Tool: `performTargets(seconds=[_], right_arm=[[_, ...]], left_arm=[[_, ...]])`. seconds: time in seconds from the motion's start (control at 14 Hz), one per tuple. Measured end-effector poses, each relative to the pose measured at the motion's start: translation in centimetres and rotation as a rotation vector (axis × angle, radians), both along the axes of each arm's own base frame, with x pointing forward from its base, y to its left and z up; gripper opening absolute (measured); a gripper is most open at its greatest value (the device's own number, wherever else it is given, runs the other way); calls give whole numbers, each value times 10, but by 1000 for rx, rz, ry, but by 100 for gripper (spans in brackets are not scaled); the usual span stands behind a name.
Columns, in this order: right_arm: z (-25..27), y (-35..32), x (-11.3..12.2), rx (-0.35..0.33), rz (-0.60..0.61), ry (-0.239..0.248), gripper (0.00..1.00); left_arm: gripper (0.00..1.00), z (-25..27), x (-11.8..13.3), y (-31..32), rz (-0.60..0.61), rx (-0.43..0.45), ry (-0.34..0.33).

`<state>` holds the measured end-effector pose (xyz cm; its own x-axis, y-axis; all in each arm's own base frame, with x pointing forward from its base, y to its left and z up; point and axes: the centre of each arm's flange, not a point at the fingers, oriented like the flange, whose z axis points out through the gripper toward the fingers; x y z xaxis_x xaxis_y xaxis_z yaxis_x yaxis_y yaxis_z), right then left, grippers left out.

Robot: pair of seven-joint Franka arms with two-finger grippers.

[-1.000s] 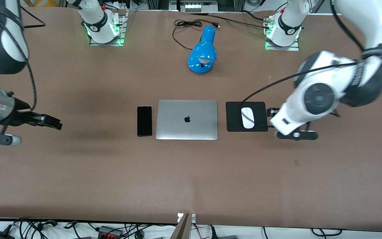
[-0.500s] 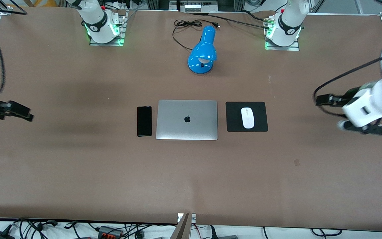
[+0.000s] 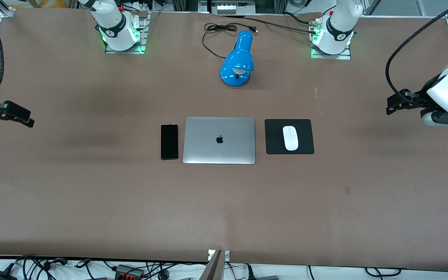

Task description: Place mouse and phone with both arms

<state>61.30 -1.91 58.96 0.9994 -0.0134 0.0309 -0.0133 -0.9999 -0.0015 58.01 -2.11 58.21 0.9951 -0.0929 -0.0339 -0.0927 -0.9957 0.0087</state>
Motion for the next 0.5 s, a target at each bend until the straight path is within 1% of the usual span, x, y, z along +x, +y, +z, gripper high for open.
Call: performTargets(seconds=[0.14,0.29,0.43,0.5], right_arm=[[-5,1,-17,-2,3,-9,100],[-8,3,-40,-6,3,-27,100],[-11,4,-61,-8,3,-29,100],[-11,4,-67,-9,3,-25,100]], left_arm=[[100,-3,-11,-2,-3,2,9],[100,-10,-23,1,3,5,28],[100,-15,-27,5,9,5,32],[100,-17,-27,6,10,5,34]])
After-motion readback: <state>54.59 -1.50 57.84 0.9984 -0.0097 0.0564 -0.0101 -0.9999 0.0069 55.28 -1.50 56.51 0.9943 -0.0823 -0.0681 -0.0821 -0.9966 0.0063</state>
